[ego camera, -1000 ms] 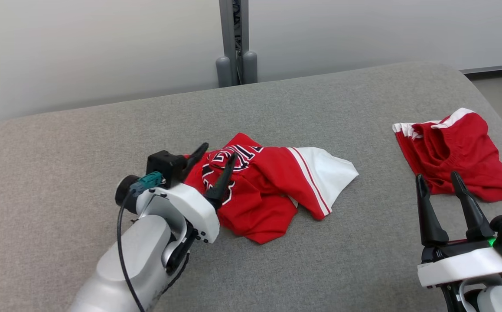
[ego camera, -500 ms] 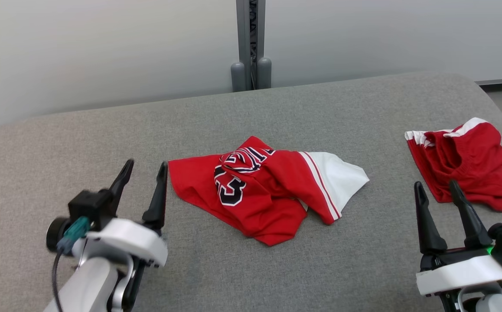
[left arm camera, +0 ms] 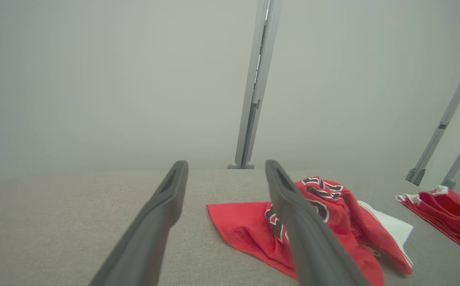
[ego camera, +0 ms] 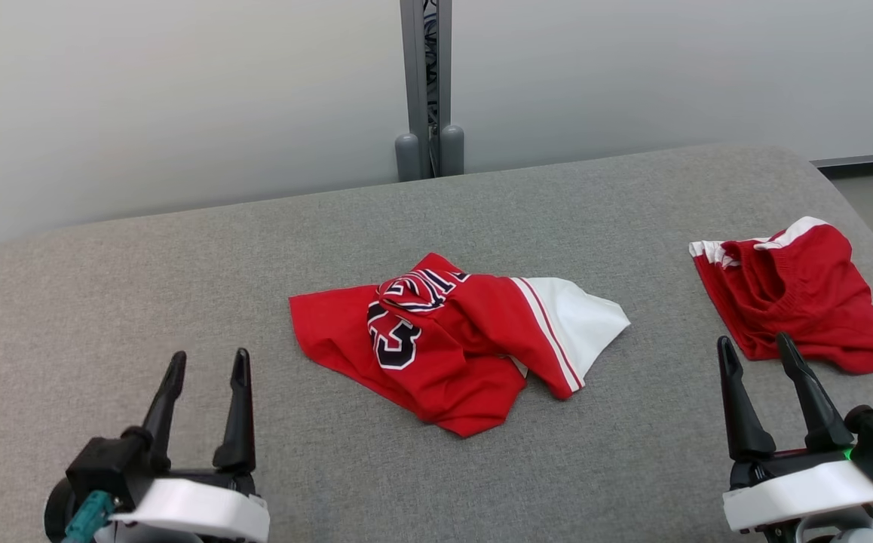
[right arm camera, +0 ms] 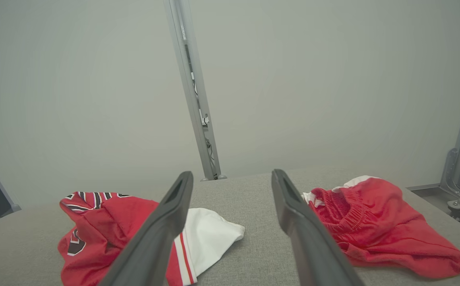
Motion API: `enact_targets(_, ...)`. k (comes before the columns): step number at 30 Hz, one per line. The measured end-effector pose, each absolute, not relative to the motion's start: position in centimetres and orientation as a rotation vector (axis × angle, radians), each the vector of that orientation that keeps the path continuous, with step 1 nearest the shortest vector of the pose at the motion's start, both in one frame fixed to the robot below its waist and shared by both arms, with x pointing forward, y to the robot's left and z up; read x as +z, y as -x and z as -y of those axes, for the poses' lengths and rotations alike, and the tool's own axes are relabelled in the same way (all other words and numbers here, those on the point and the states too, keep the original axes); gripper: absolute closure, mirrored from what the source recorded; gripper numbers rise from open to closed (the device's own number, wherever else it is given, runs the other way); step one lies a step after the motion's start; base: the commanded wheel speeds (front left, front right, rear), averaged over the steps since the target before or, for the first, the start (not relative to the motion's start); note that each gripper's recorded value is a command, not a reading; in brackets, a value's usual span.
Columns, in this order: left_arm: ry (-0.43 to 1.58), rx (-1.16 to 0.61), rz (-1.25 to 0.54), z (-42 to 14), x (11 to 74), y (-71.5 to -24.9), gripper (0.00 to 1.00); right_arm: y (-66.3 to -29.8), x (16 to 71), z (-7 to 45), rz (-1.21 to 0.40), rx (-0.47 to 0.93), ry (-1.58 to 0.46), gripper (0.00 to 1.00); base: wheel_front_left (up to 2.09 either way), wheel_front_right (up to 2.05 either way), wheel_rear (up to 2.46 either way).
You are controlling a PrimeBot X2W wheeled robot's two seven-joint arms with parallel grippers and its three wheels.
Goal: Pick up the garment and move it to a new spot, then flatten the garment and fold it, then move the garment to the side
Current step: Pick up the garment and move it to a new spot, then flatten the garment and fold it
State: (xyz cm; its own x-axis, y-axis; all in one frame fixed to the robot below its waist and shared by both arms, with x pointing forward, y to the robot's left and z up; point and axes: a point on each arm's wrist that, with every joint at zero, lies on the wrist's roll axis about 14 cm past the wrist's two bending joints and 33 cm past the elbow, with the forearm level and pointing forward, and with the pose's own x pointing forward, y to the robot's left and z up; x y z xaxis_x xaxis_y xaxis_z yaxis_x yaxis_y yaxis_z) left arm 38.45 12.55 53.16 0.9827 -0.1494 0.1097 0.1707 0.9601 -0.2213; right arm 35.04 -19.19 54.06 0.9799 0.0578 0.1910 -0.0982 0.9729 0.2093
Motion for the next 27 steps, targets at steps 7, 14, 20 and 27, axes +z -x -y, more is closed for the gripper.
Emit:
enact_targets(7,0.25,-0.164,0.091,-12.1,52.7,-37.5,0.0,-34.9,53.5,19.1,0.169,0.075,-0.229,0.0,0.0,0.0,0.0)
enact_targets(14,0.252,-0.161,0.091,-12.2,52.4,-37.5,0.0,-35.3,52.9,18.4,0.149,0.092,-0.244,0.0,0.0,0.0,0.0)
enact_targets(20,0.256,-0.165,0.087,-12.1,52.1,-38.3,0.0,-36.9,50.1,16.5,0.044,0.131,-0.316,0.0,0.0,0.0,0.0)
enact_targets(27,0.257,-0.147,0.082,-12.9,51.7,-38.5,0.0,-39.1,45.7,13.7,-0.156,0.17,-0.426,0.0,0.0,0.0,0.0)
